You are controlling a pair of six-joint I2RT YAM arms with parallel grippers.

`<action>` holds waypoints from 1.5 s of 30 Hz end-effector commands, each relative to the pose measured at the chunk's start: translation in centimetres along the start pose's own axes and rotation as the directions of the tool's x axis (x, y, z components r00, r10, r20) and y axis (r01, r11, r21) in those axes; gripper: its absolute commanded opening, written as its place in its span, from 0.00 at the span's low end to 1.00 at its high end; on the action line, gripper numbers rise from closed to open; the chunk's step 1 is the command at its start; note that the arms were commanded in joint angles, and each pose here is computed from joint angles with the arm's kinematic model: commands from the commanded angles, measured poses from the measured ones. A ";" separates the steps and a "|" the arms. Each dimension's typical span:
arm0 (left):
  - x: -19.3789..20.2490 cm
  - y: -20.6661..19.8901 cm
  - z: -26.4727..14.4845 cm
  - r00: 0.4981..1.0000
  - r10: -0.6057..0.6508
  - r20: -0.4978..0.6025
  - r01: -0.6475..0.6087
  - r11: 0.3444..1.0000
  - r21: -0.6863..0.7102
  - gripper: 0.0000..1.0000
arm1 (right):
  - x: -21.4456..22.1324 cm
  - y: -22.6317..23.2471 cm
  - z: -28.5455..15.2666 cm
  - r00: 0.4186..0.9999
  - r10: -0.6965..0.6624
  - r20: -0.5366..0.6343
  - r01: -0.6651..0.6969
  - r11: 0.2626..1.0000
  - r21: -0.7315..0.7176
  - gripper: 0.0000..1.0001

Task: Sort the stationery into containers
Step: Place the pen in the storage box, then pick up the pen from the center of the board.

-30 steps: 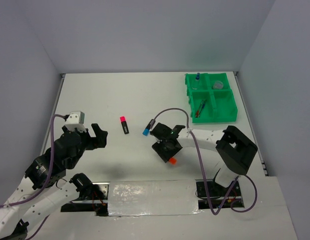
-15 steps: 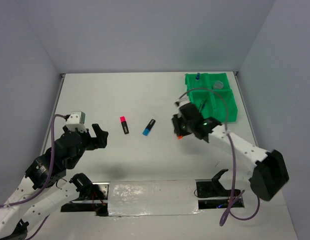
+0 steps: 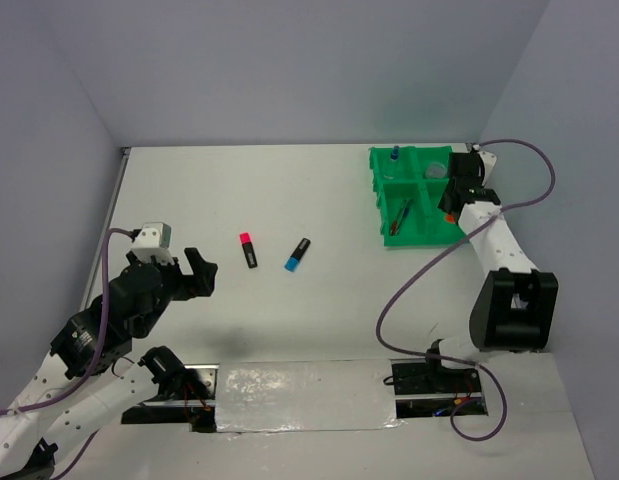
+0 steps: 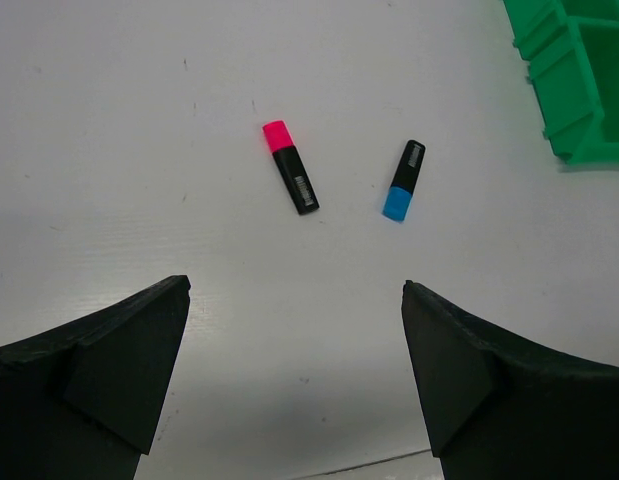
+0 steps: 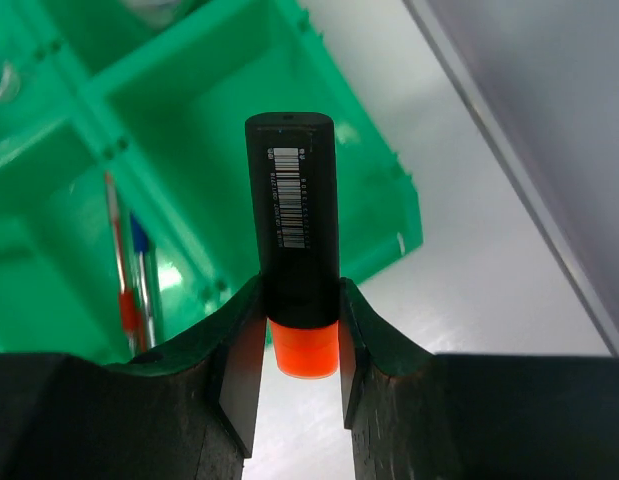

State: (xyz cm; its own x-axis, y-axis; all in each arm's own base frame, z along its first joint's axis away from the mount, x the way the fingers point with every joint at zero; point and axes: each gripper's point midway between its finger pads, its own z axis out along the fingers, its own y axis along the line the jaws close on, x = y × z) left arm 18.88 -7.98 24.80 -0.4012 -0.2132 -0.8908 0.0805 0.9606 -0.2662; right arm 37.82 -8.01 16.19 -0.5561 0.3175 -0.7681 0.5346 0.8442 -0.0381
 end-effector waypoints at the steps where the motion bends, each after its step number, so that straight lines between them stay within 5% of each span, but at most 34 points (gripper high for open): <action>1: -0.7 -0.7 0.2 1.000 0.005 0.028 -0.006 0.999 0.031 0.99 | -3.5 -0.2 1.8 0.996 0.082 0.044 -0.082 0.997 0.009 0.06; 4: -0.8 -0.7 0.2 1.000 0.004 0.028 -0.005 1.000 0.031 0.99 | -3.3 0.7 3.4 0.997 0.074 0.018 -0.074 0.997 -0.005 0.17; 8: -0.8 -0.9 0.0 0.999 0.005 0.032 -0.007 0.999 0.049 0.99 | -3.5 1.5 4.1 0.997 0.079 0.004 -0.079 0.996 -0.032 0.53; 17: -0.8 -1.0 -0.1 0.999 0.002 0.037 -0.004 0.998 0.058 0.99 | -5.2 3.8 0.7 0.994 0.086 0.069 -0.075 0.987 -0.140 0.80; 18: -0.8 -1.0 -0.1 0.999 0.003 0.036 -0.006 0.998 0.058 0.99 | -4.7 6.3 -0.8 0.996 0.047 0.077 -0.030 0.979 -0.200 0.99; 22: -1.0 -0.6 -0.3 0.999 -0.010 0.050 0.008 0.999 0.045 0.99 | -1.4 14.0 -9.4 0.983 -0.049 0.175 0.117 0.908 -0.402 1.00; 25: -1.3 0.1 -0.6 0.997 -0.030 0.066 0.029 1.000 0.012 0.99 | 4.4 18.4 -13.5 0.989 -0.037 0.144 0.106 0.852 -0.513 1.00; 31: -1.3 0.3 -0.5 0.997 -0.033 0.065 0.033 0.999 0.001 0.99 | 11.8 25.3 -16.9 0.992 0.118 0.047 -0.080 0.865 -0.496 1.00; 32: -1.2 0.3 -0.4 0.998 -0.032 0.060 0.033 0.999 -0.003 0.99 | 15.2 25.6 -14.6 1.000 0.009 0.023 0.001 0.915 -0.404 1.00; 35: -1.2 0.2 -0.4 0.998 -0.031 0.060 0.031 1.000 0.003 0.99 | 15.3 29.3 -15.0 1.000 0.027 -0.011 -0.029 0.942 -0.334 1.00; 36: -1.2 0.2 -0.5 0.998 -0.030 0.062 0.029 1.000 0.008 0.99 | 18.0 28.8 -13.1 0.996 -0.079 -0.030 0.070 0.970 -0.233 1.00; 45: -1.5 -0.4 -0.9 0.997 -0.031 0.074 0.027 0.998 0.050 0.99 | 22.3 32.8 -12.1 0.989 -0.110 -0.097 0.080 0.958 -0.276 1.00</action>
State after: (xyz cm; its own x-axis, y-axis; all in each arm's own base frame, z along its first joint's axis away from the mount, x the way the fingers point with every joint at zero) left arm 18.48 -7.47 25.36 -0.3716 -0.2191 -0.9022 0.0927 0.9581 -0.2709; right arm 35.49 31.92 5.33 -0.6903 0.2252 -0.6876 0.2610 0.9638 0.0536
